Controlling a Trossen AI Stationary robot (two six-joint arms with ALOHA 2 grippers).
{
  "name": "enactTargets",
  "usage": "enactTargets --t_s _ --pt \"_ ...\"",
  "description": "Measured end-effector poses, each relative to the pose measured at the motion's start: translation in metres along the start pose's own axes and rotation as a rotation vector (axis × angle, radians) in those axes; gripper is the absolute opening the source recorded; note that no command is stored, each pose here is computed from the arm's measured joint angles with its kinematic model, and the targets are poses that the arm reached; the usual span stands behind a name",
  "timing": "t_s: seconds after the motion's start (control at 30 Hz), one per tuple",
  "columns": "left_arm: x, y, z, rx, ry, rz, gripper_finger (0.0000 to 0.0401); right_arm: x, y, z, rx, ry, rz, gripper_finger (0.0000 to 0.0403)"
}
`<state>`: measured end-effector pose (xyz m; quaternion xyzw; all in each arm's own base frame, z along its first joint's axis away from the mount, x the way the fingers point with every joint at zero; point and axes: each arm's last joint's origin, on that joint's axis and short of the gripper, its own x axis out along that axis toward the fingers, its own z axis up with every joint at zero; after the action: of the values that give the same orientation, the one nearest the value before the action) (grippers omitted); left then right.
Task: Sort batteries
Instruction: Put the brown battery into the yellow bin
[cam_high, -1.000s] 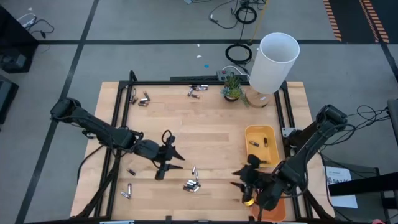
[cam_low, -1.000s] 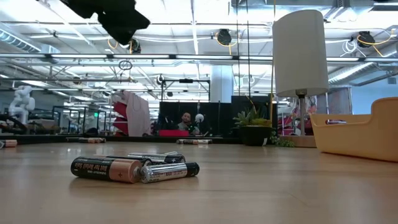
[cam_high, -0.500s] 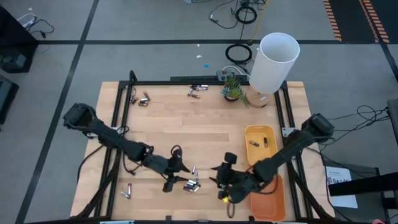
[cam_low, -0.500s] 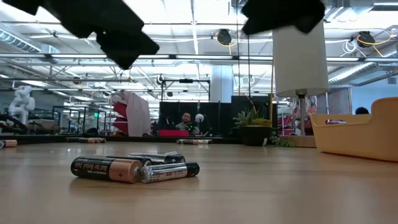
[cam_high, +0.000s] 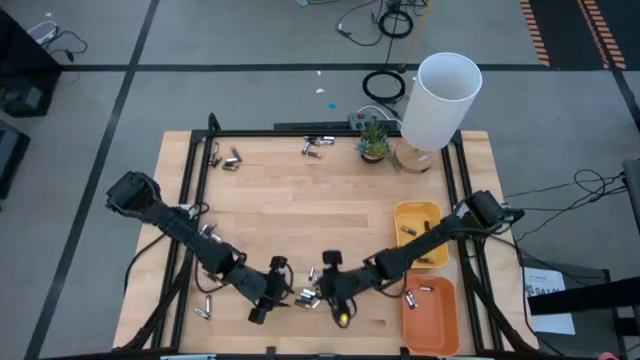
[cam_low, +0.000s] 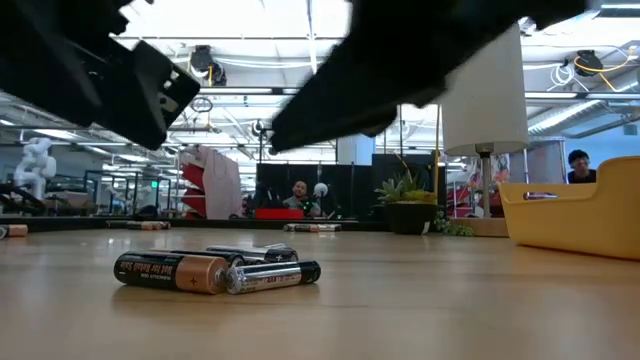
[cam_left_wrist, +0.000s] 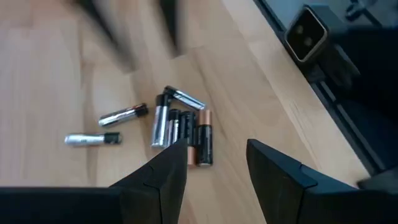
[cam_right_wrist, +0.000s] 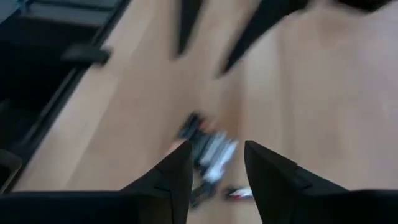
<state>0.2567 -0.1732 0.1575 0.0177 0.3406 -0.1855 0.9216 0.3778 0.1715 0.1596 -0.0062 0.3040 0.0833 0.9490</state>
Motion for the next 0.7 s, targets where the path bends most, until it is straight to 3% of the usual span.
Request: enactTargets --t_s 0.13,0.4,0.7 --pt "0.012 0.0 -0.008 0.006 0.029 -0.019 0.0176 0.002 -0.01 0.002 0.068 -0.002 0.009 0.013" --pt "0.024 -0.003 -0.007 0.069 -0.031 -0.108 0.0176 0.0 -0.015 0.006 0.054 -0.017 -0.035 0.013" --pt "0.05 0.003 -0.02 -0.007 -0.04 -0.167 0.0175 0.002 -0.03 0.008 0.018 -0.016 -0.07 0.013"
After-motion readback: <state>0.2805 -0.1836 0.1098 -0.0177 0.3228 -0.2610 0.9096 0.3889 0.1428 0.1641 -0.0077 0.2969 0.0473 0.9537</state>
